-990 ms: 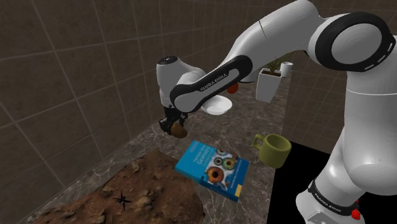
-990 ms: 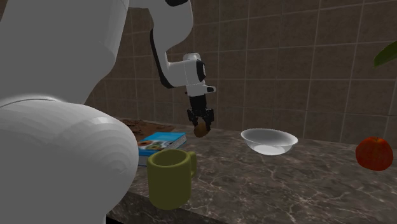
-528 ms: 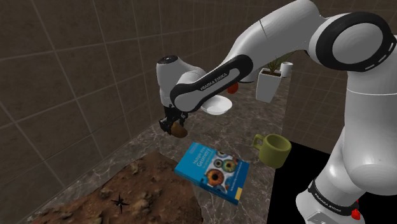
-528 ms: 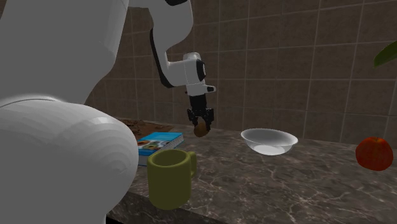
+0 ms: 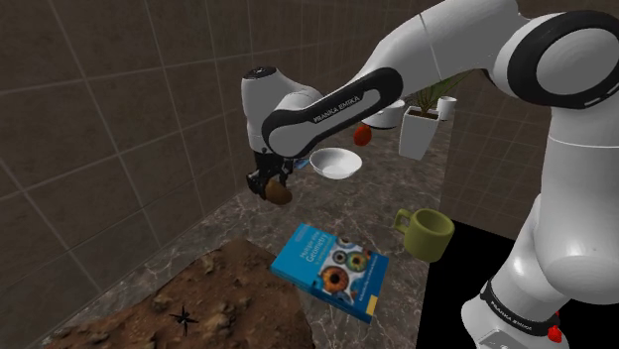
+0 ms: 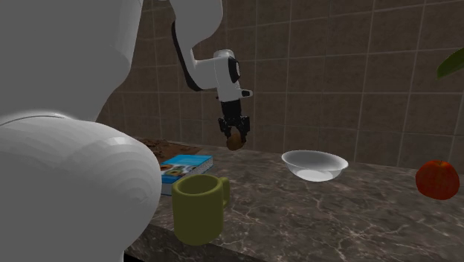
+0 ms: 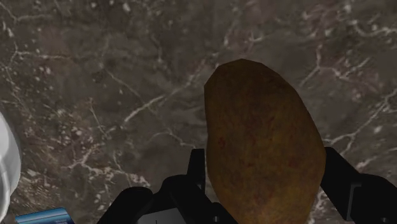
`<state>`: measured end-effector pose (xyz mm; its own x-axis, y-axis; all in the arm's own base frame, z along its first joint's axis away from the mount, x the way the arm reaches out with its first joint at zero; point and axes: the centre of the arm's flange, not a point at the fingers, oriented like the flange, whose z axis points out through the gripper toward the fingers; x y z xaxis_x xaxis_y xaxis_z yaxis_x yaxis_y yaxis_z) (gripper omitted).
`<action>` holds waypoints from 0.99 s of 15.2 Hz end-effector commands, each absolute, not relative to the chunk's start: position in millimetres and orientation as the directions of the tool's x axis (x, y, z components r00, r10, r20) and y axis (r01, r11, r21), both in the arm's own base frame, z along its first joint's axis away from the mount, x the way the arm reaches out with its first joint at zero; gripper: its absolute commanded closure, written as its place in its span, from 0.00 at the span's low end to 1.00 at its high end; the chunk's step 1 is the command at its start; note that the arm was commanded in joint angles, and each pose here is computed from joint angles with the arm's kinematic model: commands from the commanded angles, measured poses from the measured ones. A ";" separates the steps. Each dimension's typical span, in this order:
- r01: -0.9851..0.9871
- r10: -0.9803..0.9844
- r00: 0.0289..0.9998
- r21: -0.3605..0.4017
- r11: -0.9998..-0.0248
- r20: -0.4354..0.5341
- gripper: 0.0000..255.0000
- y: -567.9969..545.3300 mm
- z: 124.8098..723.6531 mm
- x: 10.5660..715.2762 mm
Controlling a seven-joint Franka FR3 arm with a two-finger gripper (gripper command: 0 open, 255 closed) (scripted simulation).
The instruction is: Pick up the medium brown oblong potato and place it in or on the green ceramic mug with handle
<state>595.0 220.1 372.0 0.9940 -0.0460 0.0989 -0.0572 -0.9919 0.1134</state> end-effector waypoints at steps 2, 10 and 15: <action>-0.057 -0.046 0.994 0.114 -0.992 0.098 1.00 219.5 387.7 595.3; -0.057 -0.046 0.994 0.114 -0.992 0.098 1.00 219.5 429.9 595.3; -0.057 -0.046 0.994 0.114 -0.992 0.098 1.00 219.5 456.3 595.3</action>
<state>595.3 218.9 451.0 0.9940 -0.0459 0.0989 -0.0571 -0.9919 0.1134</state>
